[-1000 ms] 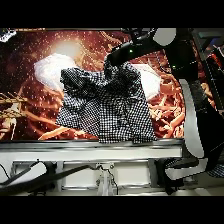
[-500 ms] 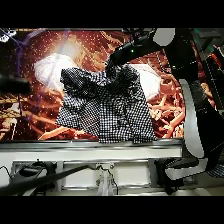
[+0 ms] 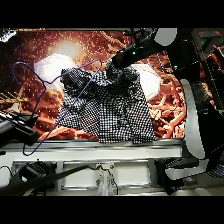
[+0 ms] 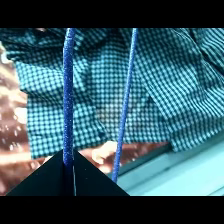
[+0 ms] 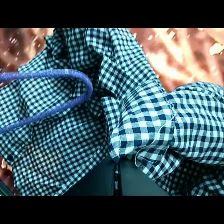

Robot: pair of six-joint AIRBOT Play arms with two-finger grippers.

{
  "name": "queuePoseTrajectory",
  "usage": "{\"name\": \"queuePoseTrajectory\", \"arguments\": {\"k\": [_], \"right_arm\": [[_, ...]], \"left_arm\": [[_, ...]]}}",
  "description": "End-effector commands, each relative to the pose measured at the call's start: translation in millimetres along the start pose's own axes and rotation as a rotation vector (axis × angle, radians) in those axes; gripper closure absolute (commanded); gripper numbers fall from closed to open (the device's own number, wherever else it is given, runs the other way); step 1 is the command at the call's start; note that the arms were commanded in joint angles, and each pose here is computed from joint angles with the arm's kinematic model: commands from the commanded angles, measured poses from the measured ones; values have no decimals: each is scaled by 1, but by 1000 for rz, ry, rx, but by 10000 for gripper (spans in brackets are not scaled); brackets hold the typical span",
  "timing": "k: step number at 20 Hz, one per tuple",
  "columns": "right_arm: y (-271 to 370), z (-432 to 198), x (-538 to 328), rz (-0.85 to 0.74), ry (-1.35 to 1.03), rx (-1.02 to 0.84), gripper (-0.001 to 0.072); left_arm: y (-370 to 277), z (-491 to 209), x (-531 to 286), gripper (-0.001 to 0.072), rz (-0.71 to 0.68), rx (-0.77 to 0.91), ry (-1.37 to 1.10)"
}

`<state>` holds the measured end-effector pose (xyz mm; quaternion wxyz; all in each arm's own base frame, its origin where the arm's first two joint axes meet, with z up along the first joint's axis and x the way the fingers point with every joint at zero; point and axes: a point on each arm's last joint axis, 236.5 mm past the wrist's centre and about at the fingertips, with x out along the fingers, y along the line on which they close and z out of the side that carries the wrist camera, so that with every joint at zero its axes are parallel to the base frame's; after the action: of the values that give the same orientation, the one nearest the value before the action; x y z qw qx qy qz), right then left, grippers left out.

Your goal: Fold the clothes and pants, and hang the long-sleeved shirts on hangers.

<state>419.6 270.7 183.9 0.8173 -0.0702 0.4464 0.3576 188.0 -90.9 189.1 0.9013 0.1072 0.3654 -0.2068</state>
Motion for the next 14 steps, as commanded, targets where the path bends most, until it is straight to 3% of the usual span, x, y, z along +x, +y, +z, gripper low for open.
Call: {"name": "queuePoseTrajectory", "arguments": {"k": [1, 9, 14], "right_arm": [[2, -3, -1, 7, 13, 0, 689], [4, -3, -1, 14, 12, 0, 689], [5, -8, -1, 20, 32, 0, 689]], "left_arm": [[-9, -8, -2, 698, -35, 12, 19], [-21, 1, 19, 697, -73, 70, 48], [-30, 48, 37, 697, -95, 65, -99]]}}
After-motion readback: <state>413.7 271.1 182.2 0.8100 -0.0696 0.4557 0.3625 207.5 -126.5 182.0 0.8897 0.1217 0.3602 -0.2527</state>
